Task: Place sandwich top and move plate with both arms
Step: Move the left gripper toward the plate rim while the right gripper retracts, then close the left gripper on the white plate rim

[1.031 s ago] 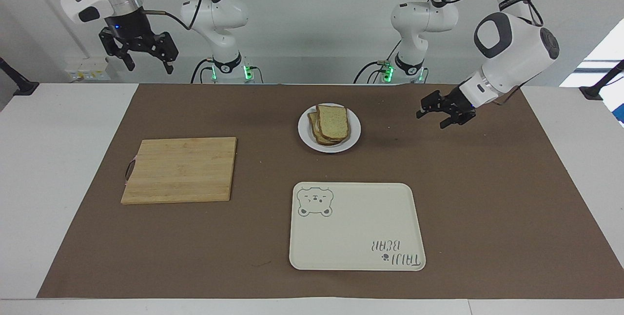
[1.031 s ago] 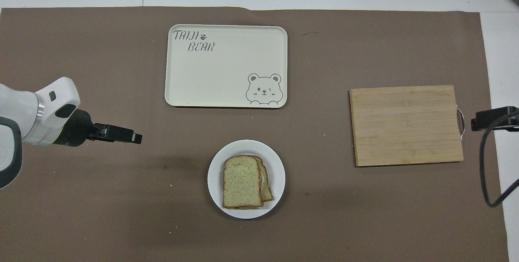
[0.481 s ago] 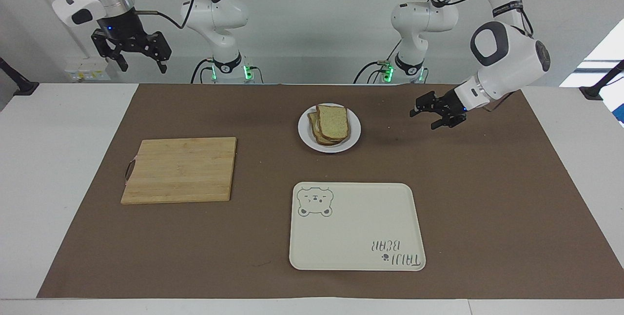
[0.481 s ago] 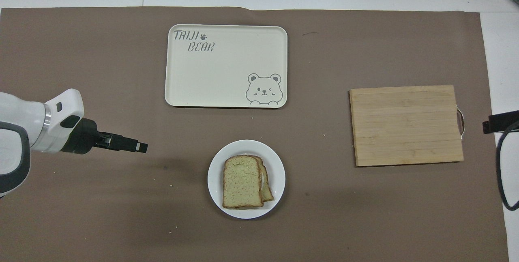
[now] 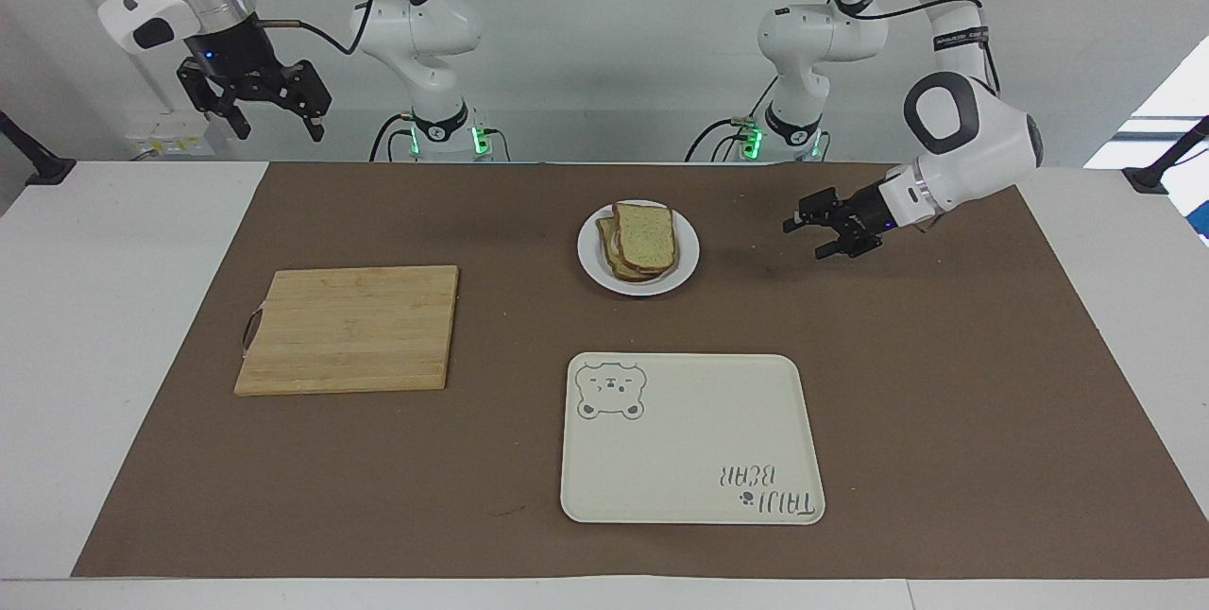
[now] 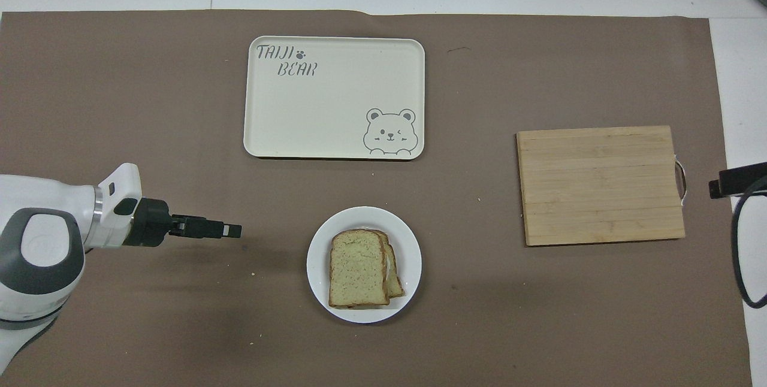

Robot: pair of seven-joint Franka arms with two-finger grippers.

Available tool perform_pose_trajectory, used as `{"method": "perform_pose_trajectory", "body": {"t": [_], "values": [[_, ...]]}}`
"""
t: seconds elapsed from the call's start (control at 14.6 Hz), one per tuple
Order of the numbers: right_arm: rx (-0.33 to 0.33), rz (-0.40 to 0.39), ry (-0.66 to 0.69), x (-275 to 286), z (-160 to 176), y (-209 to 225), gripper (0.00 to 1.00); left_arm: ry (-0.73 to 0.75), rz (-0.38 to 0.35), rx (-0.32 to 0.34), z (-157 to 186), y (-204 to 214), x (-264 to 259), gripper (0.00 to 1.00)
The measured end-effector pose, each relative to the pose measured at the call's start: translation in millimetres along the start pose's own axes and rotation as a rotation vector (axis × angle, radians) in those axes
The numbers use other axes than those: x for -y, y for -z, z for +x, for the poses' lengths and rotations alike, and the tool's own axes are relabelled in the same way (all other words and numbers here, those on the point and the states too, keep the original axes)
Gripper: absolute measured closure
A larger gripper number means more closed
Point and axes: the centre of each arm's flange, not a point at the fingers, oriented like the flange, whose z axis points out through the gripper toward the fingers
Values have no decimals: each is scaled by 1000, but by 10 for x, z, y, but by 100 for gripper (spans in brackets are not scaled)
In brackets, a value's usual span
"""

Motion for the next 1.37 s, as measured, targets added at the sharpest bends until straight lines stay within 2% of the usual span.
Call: {"method": "perform_pose_trajectory", "body": {"t": [0.27, 0.48, 0.89, 1.37], "values": [[-10, -2, 11, 61, 20, 8, 0, 26, -28, -53, -73, -611, -287, 0], [-16, -7, 19, 99, 26, 13, 0, 56, -59, -54, -154, -921, -414, 0], [-17, -7, 20, 107, 28, 15, 0, 180, -155, -63, -347, -1224, -333, 0], [-19, -7, 20, 104, 28, 22, 0, 171, -172, -48, -458, -1376, -335, 0]]}}
